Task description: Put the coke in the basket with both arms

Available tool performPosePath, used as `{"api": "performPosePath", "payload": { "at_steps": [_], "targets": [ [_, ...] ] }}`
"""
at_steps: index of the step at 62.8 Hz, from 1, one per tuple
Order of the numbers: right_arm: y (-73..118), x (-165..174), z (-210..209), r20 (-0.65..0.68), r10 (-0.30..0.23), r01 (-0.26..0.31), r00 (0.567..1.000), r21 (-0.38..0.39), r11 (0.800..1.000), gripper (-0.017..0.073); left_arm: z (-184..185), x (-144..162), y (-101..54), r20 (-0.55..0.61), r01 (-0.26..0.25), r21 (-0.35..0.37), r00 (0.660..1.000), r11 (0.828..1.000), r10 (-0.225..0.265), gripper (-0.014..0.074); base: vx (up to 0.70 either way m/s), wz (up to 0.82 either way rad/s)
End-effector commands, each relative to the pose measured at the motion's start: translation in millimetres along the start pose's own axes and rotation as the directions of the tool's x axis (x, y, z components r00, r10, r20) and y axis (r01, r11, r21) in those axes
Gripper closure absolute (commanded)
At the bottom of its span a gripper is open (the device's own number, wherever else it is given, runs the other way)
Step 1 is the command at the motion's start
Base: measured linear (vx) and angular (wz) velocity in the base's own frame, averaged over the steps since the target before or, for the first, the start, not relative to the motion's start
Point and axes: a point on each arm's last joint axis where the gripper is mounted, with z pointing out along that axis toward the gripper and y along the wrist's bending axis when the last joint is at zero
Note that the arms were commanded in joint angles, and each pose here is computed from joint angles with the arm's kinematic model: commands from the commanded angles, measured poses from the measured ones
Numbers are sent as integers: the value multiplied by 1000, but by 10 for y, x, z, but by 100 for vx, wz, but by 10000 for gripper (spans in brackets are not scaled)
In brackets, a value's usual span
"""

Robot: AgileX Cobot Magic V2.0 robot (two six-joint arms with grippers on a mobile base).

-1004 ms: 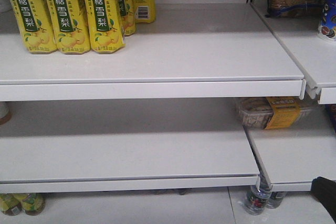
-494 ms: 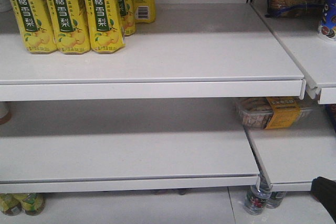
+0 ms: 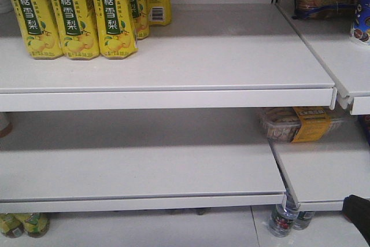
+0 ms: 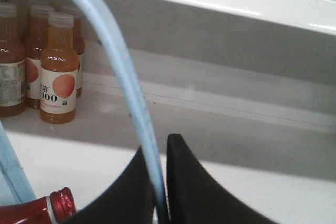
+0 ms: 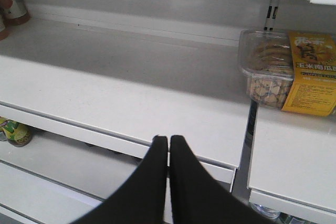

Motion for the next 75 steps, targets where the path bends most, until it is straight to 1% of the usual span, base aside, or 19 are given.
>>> {"api": "performPosePath", "payload": {
  "at_steps": [1, 75],
  "targets": [
    [20, -146, -31, 90, -15, 16, 996, -14, 1000, 564, -23, -115, -42, 163, -94, 39, 983, 995, 87, 600, 0, 0],
    [19, -136, -27, 87, -12, 13, 996, -15, 1000, 564, -23, -119, -43, 164, -94, 40, 983, 995, 87, 600, 0, 0]
  ]
}}
